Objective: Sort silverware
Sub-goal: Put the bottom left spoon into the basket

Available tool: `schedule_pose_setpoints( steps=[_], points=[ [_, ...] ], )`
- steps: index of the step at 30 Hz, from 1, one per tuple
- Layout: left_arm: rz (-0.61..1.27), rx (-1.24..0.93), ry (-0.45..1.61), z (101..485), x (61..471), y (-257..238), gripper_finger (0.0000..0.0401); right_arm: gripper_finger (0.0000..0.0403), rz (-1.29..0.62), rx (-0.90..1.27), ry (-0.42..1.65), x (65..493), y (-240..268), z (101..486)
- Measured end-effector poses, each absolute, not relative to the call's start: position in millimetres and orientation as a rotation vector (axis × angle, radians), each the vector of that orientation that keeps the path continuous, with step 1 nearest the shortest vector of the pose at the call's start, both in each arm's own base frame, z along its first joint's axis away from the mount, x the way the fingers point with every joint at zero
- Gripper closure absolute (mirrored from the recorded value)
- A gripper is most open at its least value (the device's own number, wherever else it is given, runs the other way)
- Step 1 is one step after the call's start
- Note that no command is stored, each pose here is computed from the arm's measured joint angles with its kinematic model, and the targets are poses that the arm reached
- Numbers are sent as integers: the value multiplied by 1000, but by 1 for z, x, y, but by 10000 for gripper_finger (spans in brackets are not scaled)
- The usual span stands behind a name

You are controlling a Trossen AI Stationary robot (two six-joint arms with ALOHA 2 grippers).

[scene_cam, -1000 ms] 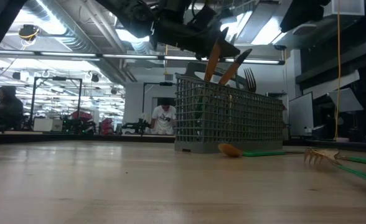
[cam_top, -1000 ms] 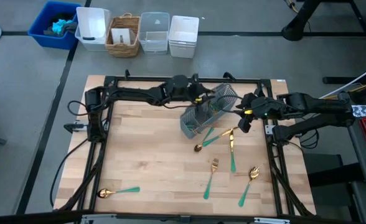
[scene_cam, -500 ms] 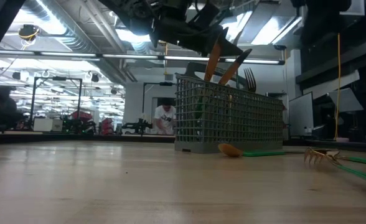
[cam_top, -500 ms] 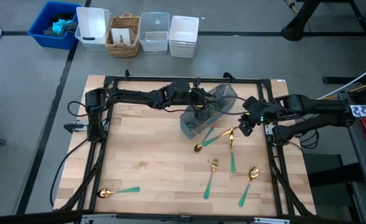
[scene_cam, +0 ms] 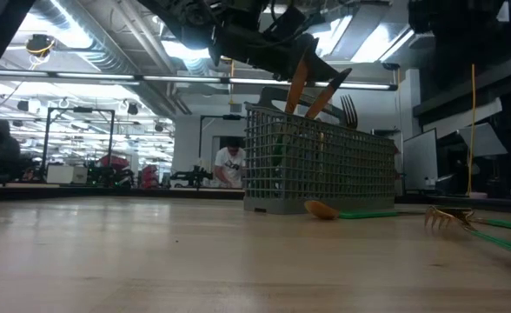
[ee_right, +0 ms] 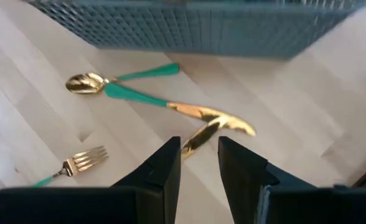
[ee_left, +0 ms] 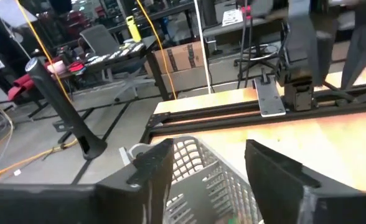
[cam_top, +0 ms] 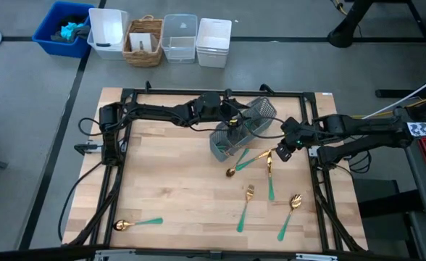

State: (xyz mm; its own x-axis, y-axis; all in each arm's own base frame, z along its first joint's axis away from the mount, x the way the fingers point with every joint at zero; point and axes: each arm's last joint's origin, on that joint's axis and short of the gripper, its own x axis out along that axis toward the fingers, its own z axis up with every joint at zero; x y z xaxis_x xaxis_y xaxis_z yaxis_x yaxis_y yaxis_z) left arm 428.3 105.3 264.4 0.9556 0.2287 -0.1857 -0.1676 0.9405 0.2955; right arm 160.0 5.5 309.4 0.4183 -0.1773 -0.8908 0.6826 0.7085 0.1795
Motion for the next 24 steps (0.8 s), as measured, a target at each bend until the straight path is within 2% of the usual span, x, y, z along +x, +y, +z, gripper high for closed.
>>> schedule_pose_setpoints(
  steps=[9, 15, 24],
  points=[
    [224, 196, 211, 265, 427, 110, 207, 292, -606, 715, 1079, 163, 8, 263],
    [236, 142, 226, 282, 414, 112, 211, 292, -607, 828, 1075, 165, 10, 234],
    [224, 22, 467, 309, 370, 99, 212, 292, -580, 972, 1128, 163, 13, 204]
  ],
)
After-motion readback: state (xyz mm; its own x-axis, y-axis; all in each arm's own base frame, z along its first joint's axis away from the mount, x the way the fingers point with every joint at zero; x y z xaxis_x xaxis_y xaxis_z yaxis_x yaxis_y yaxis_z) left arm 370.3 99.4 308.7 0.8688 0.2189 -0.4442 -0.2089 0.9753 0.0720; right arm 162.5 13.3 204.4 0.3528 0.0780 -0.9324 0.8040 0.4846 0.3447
